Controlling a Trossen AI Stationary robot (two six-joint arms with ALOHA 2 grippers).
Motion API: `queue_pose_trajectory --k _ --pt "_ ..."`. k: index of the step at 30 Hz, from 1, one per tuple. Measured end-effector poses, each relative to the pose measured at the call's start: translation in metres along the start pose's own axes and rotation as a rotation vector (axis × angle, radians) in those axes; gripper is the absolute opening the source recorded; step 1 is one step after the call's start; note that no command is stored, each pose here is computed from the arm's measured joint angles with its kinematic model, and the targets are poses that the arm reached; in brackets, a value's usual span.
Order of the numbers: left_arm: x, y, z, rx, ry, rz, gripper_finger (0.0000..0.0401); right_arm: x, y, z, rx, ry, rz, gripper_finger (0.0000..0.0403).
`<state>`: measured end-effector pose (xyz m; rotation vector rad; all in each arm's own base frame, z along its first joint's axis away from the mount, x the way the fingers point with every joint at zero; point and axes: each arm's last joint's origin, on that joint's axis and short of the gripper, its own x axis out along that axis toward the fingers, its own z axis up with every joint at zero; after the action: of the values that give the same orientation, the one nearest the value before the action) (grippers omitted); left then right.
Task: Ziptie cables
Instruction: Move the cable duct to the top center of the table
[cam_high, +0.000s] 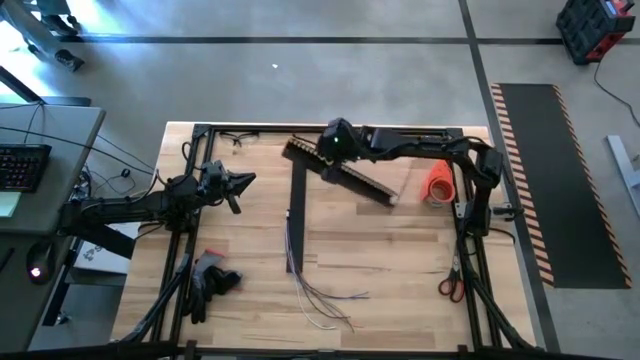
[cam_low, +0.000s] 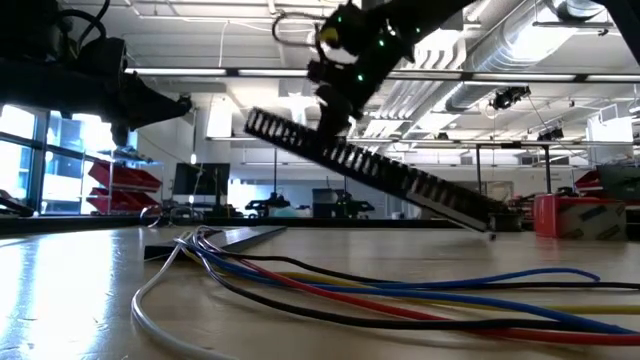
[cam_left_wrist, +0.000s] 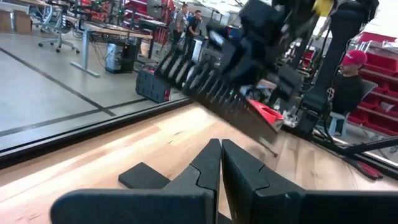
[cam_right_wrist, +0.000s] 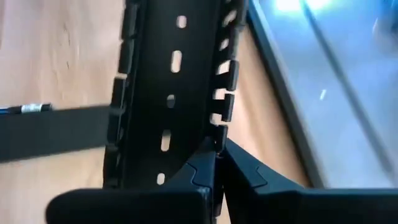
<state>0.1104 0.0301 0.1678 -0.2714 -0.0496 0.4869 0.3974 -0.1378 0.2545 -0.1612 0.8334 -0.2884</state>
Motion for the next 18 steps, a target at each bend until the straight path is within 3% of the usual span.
queue_pose_trajectory --k 4,7,12,18 --pt "0.0 0.0 0.0 -0.001 -0.002 -0.001 0.0 -0.001 -0.014 0.012 -0.095 -0.039 -0.023 0.0001" --pt "0.0 0.0 0.0 -0.001 -0.003 0.001 0.0 0.016 -0.019 0.012 -0.198 -0.069 0.009 0.0" --pt "0.0 0.0 0.0 -0.005 -0.005 0.002 0.0 0.063 -0.015 -0.005 -0.305 -0.046 0.058 0.0" --pt "0.0 0.0 0.0 -0.009 -0.004 0.005 0.0 0.096 -0.018 -0.026 -0.349 0.011 0.059 0.0"
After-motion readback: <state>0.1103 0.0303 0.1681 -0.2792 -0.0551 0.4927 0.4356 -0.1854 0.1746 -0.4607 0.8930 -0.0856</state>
